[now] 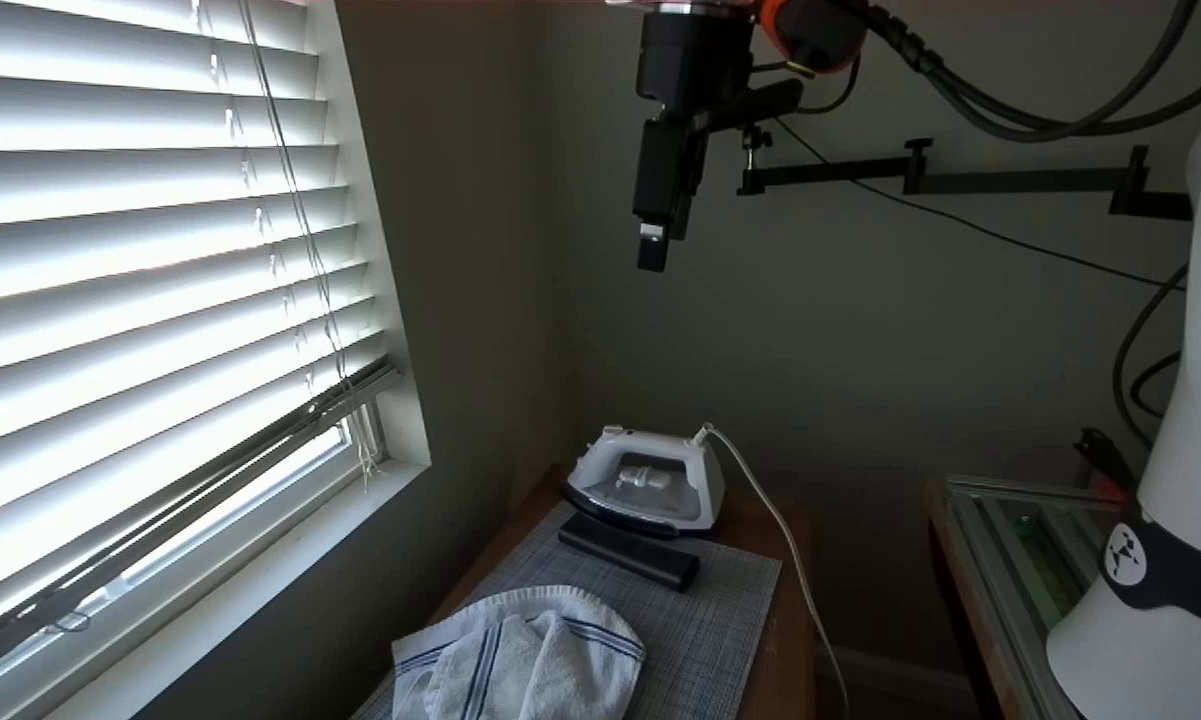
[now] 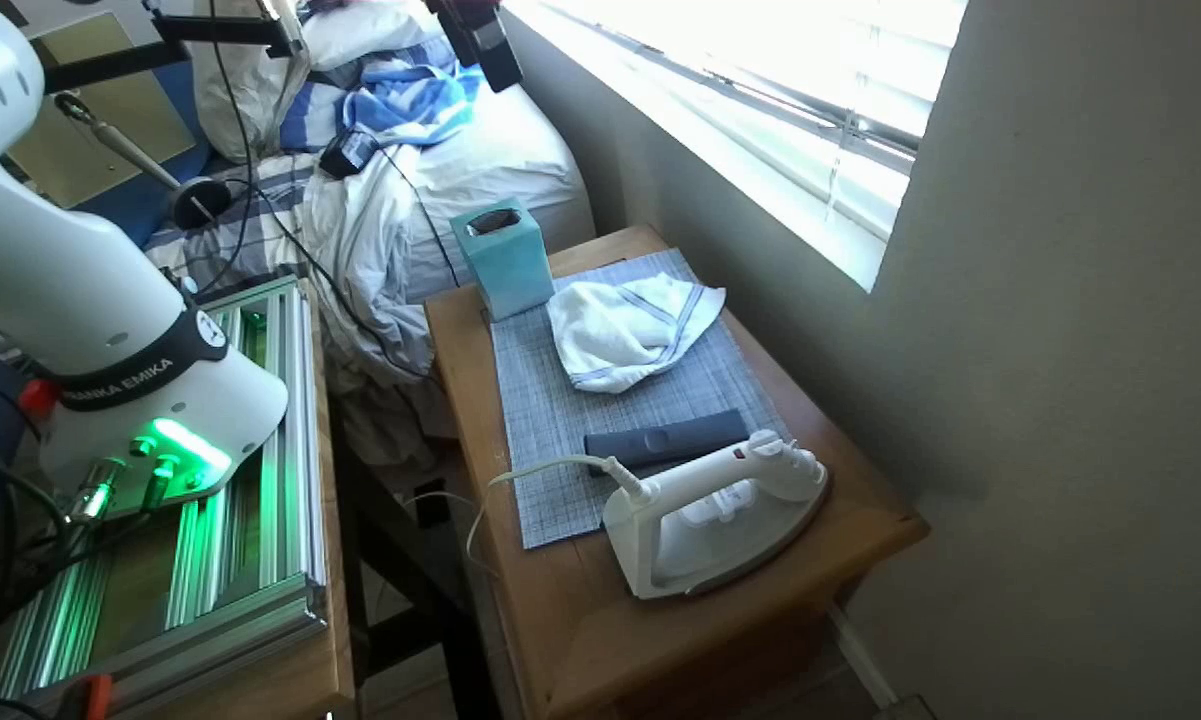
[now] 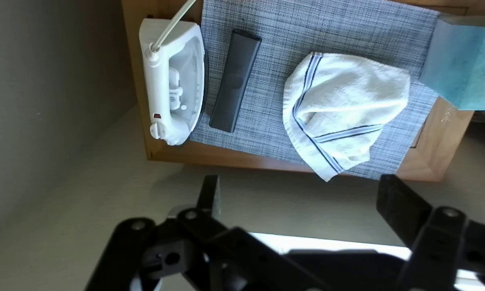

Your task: Pick up the remote control and put it on the tissue dispenser

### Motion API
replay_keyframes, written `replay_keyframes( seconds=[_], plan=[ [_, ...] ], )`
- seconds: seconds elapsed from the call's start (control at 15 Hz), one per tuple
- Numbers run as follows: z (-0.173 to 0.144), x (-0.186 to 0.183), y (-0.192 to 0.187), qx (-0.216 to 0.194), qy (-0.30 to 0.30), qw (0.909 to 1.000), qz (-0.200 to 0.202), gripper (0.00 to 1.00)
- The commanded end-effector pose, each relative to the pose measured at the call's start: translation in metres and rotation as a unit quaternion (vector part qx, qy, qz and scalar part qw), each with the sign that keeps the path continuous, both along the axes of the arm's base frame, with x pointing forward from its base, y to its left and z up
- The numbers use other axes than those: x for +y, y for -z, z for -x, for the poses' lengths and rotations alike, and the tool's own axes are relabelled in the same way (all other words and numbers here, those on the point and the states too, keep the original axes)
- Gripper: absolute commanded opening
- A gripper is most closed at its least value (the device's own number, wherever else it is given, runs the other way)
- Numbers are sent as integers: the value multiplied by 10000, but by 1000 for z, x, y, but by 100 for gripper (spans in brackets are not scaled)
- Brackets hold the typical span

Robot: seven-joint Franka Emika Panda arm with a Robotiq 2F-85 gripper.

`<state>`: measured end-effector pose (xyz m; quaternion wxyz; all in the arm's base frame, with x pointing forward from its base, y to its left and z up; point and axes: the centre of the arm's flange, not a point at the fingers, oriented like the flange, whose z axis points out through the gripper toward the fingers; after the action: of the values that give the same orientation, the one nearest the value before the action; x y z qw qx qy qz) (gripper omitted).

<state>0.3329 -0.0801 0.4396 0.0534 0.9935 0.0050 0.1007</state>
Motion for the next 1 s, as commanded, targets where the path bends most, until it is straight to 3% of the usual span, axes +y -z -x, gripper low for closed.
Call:
replay_keyframes(
  seconds=[0.0, 0.13, 0.4, 0.73, 0.8, 0.87, 0.93],
  plan=[
    [-19, -7, 44, 193, 148, 9997, 100, 100],
    [-29, -17, 70, 386, 358, 9986, 96, 100],
    [-53, -52, 141, 707, 573, 9954, -303, 100],
    [-67, -86, 221, 1155, 1038, 9876, -214, 100],
    [-68, -87, 227, 1238, 1060, 9864, -193, 100],
    [-43, -74, 204, 1120, 920, 9891, -266, 100],
    [-45, -76, 214, 1207, 928, 9880, -260, 100]
  ],
)
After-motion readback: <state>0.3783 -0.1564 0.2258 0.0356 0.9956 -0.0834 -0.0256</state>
